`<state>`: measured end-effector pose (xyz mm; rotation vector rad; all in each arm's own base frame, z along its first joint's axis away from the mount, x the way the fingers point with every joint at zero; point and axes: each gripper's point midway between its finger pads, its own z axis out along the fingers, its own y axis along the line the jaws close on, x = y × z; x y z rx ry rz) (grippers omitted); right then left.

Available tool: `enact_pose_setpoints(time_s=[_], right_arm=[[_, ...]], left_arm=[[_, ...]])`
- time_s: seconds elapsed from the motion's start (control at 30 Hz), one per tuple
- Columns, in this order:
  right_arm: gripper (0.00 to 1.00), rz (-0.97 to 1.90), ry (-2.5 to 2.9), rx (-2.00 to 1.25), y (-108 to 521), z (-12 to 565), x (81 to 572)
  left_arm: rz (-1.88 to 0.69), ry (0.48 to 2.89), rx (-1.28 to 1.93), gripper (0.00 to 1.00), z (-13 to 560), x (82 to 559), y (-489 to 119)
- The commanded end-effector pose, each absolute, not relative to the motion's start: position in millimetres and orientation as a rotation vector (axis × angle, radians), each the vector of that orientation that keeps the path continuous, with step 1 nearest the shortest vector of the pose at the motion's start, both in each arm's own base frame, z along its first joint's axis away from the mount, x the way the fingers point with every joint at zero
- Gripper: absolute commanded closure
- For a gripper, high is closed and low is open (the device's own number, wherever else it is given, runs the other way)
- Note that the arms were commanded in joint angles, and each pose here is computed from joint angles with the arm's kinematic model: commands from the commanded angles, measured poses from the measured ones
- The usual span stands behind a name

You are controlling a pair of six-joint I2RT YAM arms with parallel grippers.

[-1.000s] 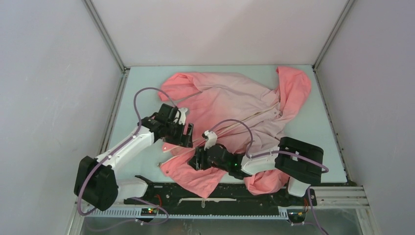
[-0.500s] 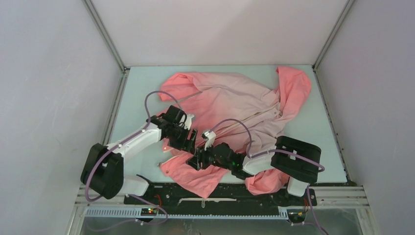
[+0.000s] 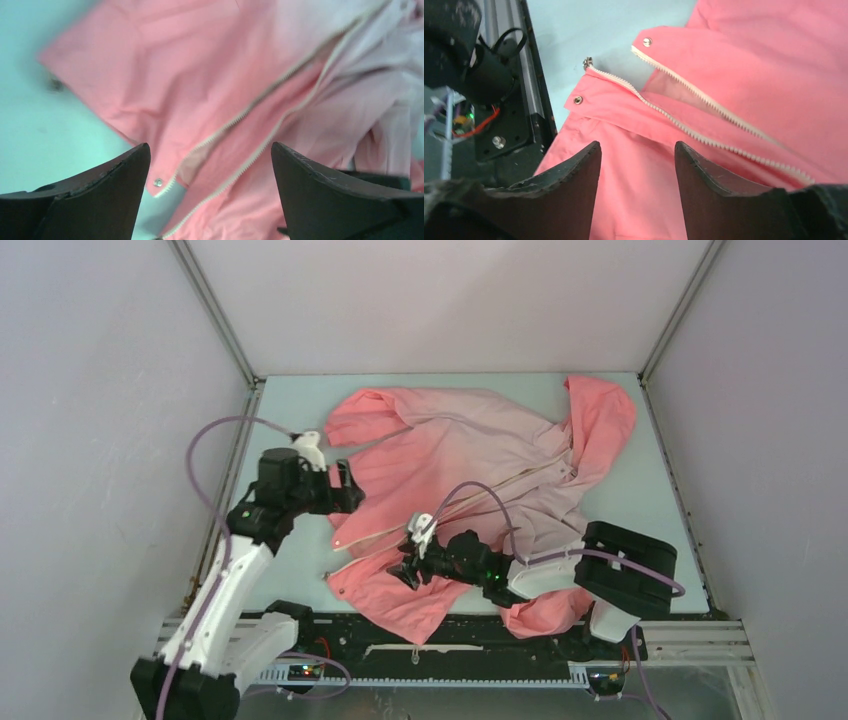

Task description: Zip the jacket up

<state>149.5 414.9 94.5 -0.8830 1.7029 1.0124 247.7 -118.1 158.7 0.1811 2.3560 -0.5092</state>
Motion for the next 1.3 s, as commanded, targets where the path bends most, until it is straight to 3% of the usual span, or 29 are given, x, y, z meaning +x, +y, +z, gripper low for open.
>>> enact_pose_setpoints(time_s=[0.0, 0.1, 0.33, 0.8, 1.07, 1.17, 1.2, 1.27], right_arm=[[0.41, 0.91, 1.28, -1.271, 431.7, 99.2, 139.2], [0.4, 0.866, 1.063, -1.415, 438.7, 95.3, 134.9], [0.46, 1.002, 1.036, -1.559, 465.3, 89.5, 151.1], [0.46, 1.0, 1.26, -1.588, 486.7, 55.0, 167.2], [0.47, 0.91, 1.317, -1.515, 495.1, 43.6, 189.8], [0.56, 0.927, 1.32, -1.505, 495.7, 45.7, 189.2], [0.63, 0.94, 1.32, -1.505, 495.7, 47.5, 187.7], [0.85, 0.958, 1.328, -1.505, 492.9, 51.9, 188.4]], left_arm=[[-0.395, 2.208, -0.058, 0.05, 179.7, 261.3, -80.5], [-0.28, 2.21, -0.149, 0.06, 179.9, 261.1, -60.3], [-0.344, 2.213, -0.176, 0.07, 180.4, 264.4, -61.0], [-0.399, 2.295, -0.232, 0.06, 163.5, 259.7, -66.0], [-0.559, 2.236, -0.391, 0.07, 154.0, 252.2, -80.3], [-0.537, 2.231, -0.472, 0.08, 147.6, 252.7, -73.9], [-0.547, 2.231, -0.496, 0.1, 146.4, 252.9, -73.5], [-0.584, 2.237, -0.528, 0.13, 141.9, 252.4, -75.2]])
